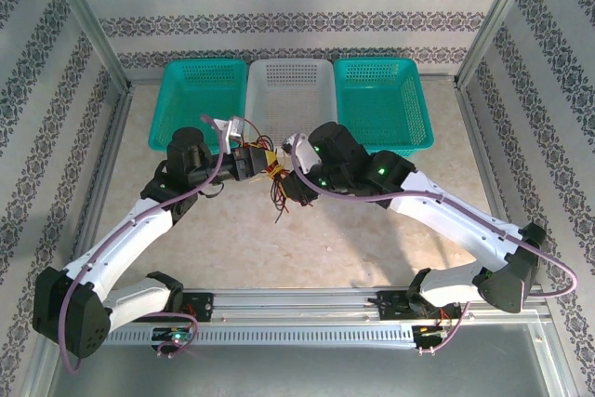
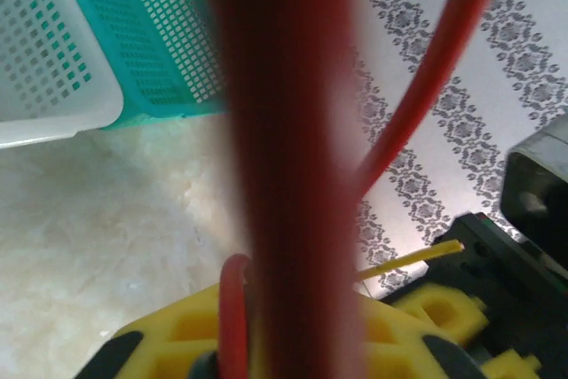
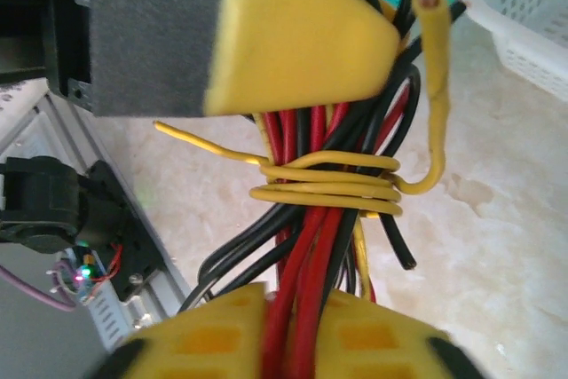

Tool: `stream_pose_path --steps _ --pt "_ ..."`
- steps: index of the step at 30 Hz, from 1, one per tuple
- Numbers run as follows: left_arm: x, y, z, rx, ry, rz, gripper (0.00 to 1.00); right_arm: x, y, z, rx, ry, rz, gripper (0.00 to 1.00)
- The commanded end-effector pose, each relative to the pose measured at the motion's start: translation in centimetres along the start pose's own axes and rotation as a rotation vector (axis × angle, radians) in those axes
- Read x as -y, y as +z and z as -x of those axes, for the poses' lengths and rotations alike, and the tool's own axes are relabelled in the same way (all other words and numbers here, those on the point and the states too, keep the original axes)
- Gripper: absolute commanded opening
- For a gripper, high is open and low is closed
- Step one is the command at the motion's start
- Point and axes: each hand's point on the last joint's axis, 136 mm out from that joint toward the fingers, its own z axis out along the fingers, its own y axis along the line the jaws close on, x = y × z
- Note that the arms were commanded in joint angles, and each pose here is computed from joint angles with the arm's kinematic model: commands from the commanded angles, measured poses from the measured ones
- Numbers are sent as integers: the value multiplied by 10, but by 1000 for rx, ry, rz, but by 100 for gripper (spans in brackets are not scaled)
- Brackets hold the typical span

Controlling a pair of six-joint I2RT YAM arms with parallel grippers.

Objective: Untangle the cables

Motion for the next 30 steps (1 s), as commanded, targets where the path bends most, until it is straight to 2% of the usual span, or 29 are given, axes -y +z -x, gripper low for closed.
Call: stream_pose_path --steps 1,2,3,5,6,7,10,13,17,24,30 --pt "11 -1 13 50 43 -38 5 18 -38 26 131 -32 -164 50" --pt "6 -2 15 63 41 -10 3 34 -49 31 179 -12 -264 66" --pt "1 -2 17 75 39 23 3 46 -59 35 215 16 -342 76" --pt "-15 -3 19 91 29 106 0 47 -74 40 260 10 -361 81" --pt "-18 -2 18 86 29 112 0 43 -76 42 269 0 -342 84" --pt "-20 0 17 76 27 111 0 40 -77 45 278 14 -322 83" --pt "-20 5 14 51 11 93 0 20 -65 52 221 48 -189 72" --pt "-15 8 14 33 -3 62 0 13 -49 59 172 96 -116 62" --pt "-7 10 15 17 2 28 0 25 -33 63 132 170 -110 52" --pt "8 11 12 -19 -1 -54 0 24 -18 65 85 206 -42 48" --pt "15 10 11 -33 9 -83 0 38 -8 56 44 236 -85 23"
